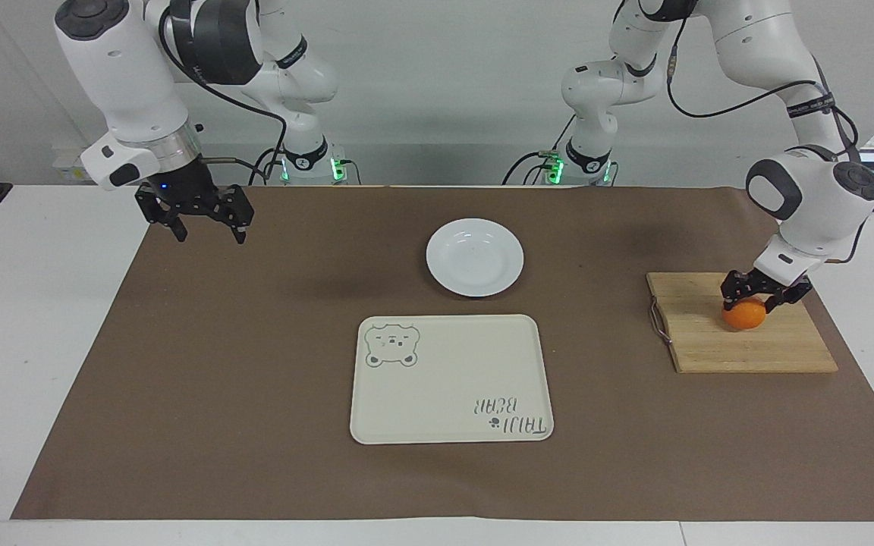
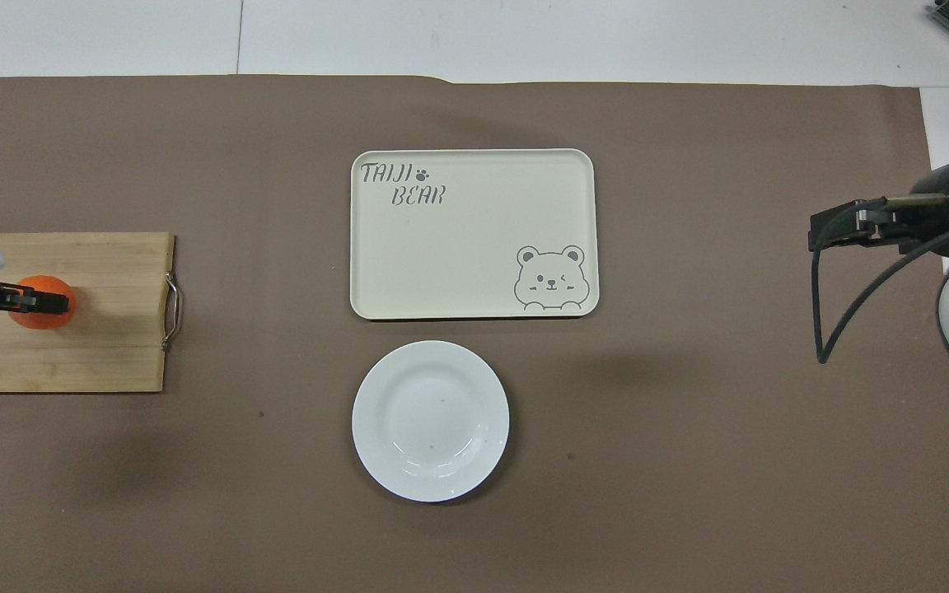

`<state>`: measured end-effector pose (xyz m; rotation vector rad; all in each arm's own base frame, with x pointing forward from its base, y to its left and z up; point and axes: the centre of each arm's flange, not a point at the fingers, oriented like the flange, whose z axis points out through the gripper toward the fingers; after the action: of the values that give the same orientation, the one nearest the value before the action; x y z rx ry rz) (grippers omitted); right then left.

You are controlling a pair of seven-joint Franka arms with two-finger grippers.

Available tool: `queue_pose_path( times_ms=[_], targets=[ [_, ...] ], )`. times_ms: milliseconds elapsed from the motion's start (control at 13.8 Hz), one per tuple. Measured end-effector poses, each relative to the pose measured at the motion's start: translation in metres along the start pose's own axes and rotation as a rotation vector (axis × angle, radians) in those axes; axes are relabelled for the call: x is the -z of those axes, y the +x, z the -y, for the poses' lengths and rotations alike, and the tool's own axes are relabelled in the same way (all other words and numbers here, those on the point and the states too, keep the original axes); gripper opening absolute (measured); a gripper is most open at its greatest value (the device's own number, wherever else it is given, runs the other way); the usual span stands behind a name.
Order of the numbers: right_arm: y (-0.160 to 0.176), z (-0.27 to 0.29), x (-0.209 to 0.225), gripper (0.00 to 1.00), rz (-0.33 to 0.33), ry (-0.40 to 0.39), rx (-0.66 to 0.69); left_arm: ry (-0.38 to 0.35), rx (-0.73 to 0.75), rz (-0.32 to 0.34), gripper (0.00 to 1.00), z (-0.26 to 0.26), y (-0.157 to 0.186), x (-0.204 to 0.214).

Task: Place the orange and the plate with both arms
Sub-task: 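Reach the left gripper to the orange on the cutting board and grasp, then carry the orange with the left gripper over the white plate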

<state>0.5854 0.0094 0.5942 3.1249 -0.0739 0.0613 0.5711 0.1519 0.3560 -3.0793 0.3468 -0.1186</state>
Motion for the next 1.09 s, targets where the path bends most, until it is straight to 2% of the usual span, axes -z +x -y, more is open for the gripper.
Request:
queue_pose_path(
  times_ms=[217,362,506,796,1085],
  targets=[
    [0.0,0.0,0.0,1.0,0.0,0.0,0.0,0.01,-0.008,-0.02,0.78,0.007,0.0,0.011],
    [0.0,0.0,0.0,1.0,0.0,0.0,0.0,0.009,-0.025,-0.039,0.78,-0.002,0.002,0.038],
    [0.0,0.0,0.0,1.0,0.0,0.0,0.0,-0.012,-0.055,-0.031,0.78,-0.025,0.002,0.073],
    [0.0,0.0,0.0,1.0,0.0,0.0,0.0,-0.053,-0.057,-0.005,0.78,-0.109,0.008,0.121],
    [0.0,0.0,0.0,1.0,0.0,0.0,0.0,-0.108,-0.05,0.033,0.78,-0.222,0.023,0.117]
  ],
)
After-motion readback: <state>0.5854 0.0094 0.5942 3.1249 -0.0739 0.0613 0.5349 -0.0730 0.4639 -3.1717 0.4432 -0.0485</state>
